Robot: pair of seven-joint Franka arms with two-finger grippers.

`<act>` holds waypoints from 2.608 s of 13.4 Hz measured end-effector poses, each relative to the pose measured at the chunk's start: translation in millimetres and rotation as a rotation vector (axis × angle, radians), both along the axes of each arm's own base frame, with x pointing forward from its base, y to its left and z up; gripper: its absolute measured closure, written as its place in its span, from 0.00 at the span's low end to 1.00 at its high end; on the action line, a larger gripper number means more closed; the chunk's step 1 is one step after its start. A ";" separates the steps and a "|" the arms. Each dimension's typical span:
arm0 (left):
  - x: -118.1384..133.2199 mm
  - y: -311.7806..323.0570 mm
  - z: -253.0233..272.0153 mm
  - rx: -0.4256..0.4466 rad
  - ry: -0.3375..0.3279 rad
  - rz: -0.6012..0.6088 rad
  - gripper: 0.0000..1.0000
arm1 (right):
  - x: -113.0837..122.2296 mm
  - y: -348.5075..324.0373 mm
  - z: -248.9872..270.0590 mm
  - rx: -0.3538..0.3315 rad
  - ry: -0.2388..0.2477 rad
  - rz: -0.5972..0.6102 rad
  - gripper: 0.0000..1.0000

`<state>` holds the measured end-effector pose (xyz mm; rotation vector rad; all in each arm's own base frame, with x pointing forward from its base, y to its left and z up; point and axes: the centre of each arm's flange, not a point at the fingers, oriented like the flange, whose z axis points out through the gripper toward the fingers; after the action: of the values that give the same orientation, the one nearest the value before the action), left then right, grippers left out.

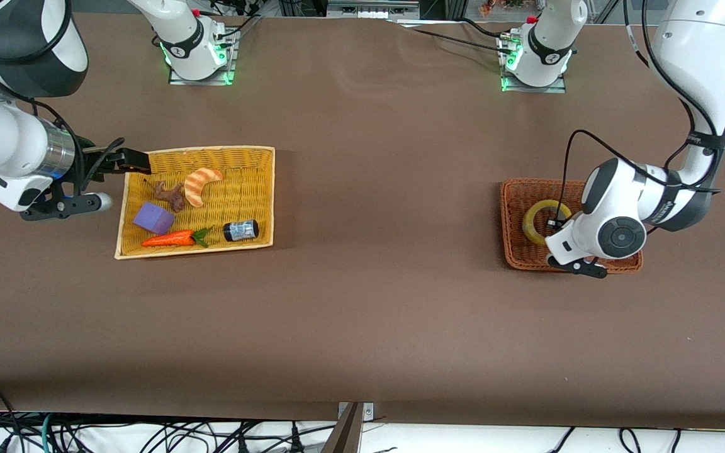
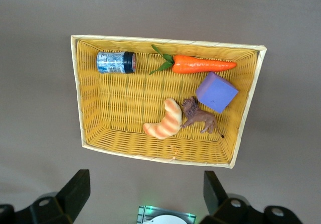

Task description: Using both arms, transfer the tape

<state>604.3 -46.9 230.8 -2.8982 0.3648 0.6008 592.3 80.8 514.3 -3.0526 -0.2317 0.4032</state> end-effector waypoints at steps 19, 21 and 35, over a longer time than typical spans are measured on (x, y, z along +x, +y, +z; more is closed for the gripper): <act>-20.5 2.5 378.9 -0.173 -0.477 0.157 0.00 | 0.0 -0.1 -0.1 -0.011 -0.001 0.004 0.00; -20.5 0.9 366.9 -0.170 -0.457 0.156 0.00 | 0.1 -0.3 -0.1 -0.012 -0.002 0.004 0.00; -38.4 12.9 362.1 -0.168 -0.493 0.166 0.00 | 0.6 -4.0 -0.2 -0.031 -0.004 0.005 0.00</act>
<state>565.9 -34.0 592.9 -3.1179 0.1096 -0.1440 592.9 76.8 514.1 -3.0845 -0.2350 0.4046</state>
